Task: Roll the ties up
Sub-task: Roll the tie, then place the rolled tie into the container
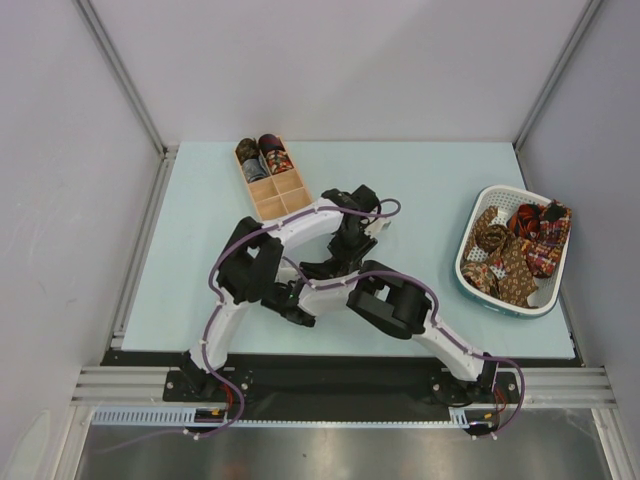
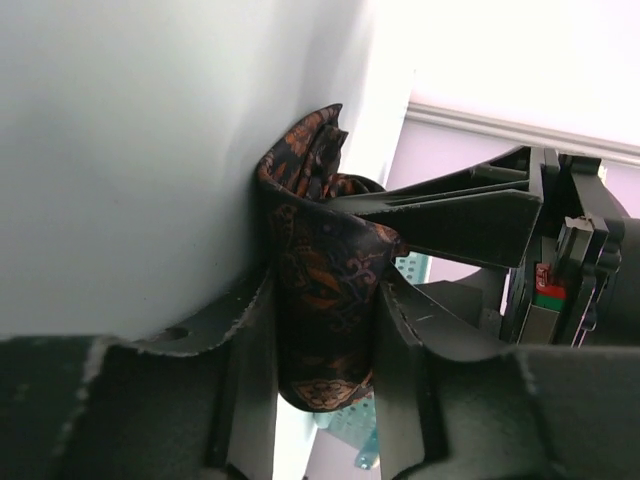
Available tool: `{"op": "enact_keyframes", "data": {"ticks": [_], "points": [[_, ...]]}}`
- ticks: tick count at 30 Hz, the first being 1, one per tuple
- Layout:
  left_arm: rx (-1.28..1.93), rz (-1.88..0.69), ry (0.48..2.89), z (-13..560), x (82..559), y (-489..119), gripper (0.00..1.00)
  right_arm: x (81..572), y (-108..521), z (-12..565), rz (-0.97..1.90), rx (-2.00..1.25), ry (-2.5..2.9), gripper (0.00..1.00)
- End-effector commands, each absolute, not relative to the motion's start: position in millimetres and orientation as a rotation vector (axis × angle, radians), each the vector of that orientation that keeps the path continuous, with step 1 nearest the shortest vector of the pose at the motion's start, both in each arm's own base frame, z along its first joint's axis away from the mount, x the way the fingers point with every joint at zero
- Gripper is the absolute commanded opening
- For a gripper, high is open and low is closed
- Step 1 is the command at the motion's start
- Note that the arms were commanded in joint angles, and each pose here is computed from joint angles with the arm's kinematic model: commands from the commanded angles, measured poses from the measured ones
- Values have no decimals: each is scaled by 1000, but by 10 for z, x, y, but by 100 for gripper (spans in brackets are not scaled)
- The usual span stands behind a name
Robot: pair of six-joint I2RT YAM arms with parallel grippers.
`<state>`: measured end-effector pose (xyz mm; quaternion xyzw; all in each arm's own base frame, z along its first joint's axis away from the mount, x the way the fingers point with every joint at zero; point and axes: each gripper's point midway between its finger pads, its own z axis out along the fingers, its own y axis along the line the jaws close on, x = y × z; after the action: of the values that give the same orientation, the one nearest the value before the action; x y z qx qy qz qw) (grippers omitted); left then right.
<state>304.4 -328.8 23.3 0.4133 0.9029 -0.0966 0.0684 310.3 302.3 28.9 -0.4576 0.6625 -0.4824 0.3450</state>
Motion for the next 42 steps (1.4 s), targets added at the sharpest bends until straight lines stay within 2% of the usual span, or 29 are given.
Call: {"op": "enact_keyframes", "data": {"ticks": [1, 4, 9, 15, 16, 17, 26, 33, 35, 36, 37, 39, 40, 42], "points": [[1269, -236, 2873, 303, 2725, -3062, 40, 3090, 2651, -256, -1249, -1268, 1907, 31], [1266, -231, 2864, 324, 2743, -3066, 43, 3097, 2661, -229, -1247, -1253, 1897, 26], [1248, -267, 2799, 431, 2847, -3173, 63, 3112, 2750, -125, -1180, -1221, 1901, 25], [1280, -312, 2709, 457, 3024, -3358, 76, 3101, 2817, -55, -1144, -1229, 1900, 25], [1280, -303, 2700, 411, 3068, -3382, 83, 3094, 2821, -60, -1142, -1240, 1899, 25], [1282, -311, 2684, 412, 3099, -3414, 86, 3089, 2841, -54, -1132, -1239, 1898, 25], [1362, -378, 2542, 396, 3260, -3673, 99, 3070, 2876, -50, -1105, -1263, 1881, 26], [1382, -323, 2613, 195, 3248, -3631, 95, 3053, 2908, -38, -1107, -1273, 1865, 27], [1390, -320, 2630, 137, 3223, -3613, 88, 3038, 2917, -40, -1105, -1281, 1859, 27], [1390, -315, 2633, 126, 3225, -3608, 84, 3033, 2919, -36, -1106, -1285, 1856, 28], [1391, -310, 2648, 104, 3205, -3589, 71, 3027, 2913, -40, -1109, -1286, 1853, 31], [1389, -299, 2670, 87, 3183, -3562, 59, 3028, 2908, -30, -1114, -1283, 1850, 36], [1394, -284, 2690, 76, 3154, -3522, 49, 3036, 2899, -25, -1114, -1277, 1854, 39], [1400, -264, 2726, 67, 3098, -3456, 45, 3033, 2888, -33, -1113, -1279, 1860, 44]]}}
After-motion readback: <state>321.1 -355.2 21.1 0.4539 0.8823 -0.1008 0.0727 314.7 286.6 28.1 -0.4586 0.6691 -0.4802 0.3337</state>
